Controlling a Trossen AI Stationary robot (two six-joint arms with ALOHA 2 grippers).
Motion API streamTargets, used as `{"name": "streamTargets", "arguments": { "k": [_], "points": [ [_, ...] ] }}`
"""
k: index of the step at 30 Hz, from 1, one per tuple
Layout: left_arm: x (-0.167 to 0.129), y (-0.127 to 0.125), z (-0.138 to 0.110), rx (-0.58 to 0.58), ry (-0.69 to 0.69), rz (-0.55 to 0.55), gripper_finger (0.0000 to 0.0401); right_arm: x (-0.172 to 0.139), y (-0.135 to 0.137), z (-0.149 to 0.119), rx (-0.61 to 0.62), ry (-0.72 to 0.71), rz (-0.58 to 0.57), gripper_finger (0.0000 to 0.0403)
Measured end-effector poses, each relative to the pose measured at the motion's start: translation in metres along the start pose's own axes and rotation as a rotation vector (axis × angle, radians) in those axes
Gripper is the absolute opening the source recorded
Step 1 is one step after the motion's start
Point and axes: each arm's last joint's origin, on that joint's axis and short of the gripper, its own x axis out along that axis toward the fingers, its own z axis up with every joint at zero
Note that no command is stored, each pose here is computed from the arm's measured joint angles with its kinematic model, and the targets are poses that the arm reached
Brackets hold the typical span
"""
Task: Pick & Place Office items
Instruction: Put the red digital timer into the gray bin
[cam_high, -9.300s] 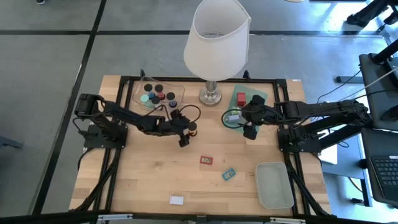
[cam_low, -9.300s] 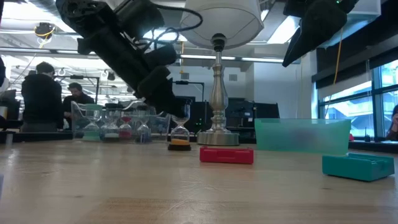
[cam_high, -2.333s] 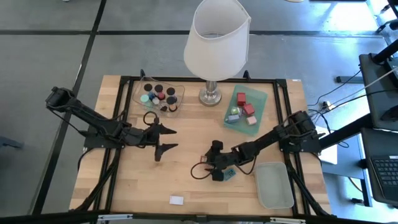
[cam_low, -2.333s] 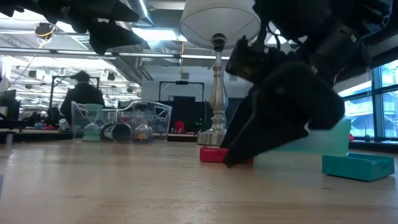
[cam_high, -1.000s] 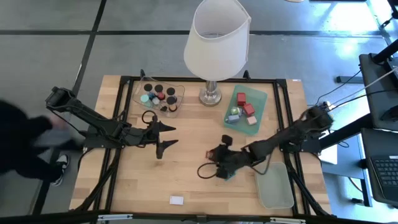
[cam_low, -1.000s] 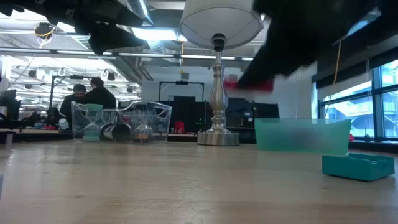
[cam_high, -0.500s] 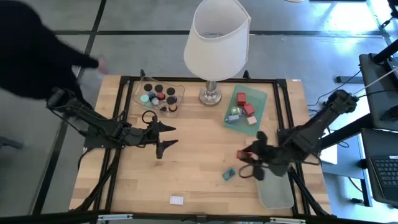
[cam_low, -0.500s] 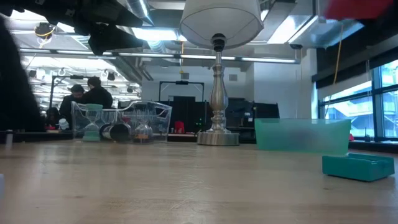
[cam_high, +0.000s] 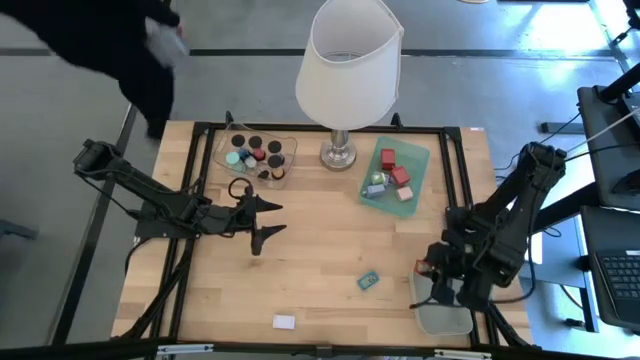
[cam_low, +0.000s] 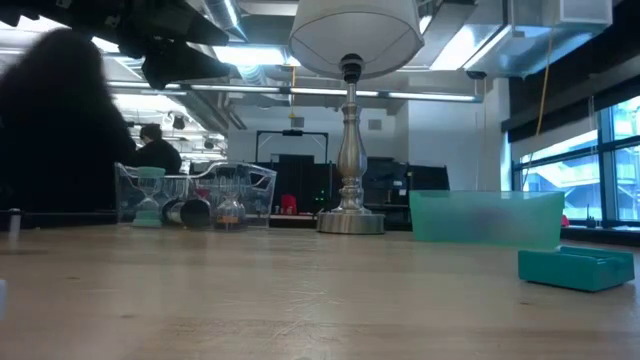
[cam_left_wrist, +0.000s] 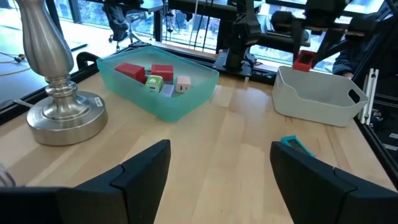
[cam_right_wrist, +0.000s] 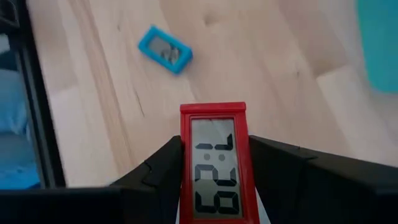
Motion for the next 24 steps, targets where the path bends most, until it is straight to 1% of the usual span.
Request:
{"name": "streamTargets", "arguments": {
  "k": [5, 8, 12, 17, 24],
  "points": [
    [0.000, 0.000, 0.000, 0.003, 0.003, 0.001, 0.0272, 0.011, 0.011, -0.017, -0.001, 0.056, -0.047, 0.0157],
    [0.000, 0.000, 0.000, 0.002, 0.003, 0.001, 0.0274, 0.023, 0.016, -0.028, -0.021, 0.065, -0.100, 0.0157],
    [0.000, 0.000, 0.000, 0.003, 0.003, 0.001, 0.0272, 0.040, 0.017, -0.041, -0.037, 0.122, -0.182, 0.0157],
    [0.000, 0.000, 0.000, 0.005, 0.002, 0.004, 0.0273, 0.056, 0.009, -0.053, -0.003, 0.190, -0.258, 0.0158],
    [0.000, 0.001, 0.000, 0.005, -0.003, 0.018, 0.0272, 0.063, 0.009, -0.057, 0.031, 0.195, -0.224, 0.0158]
  ]
}}
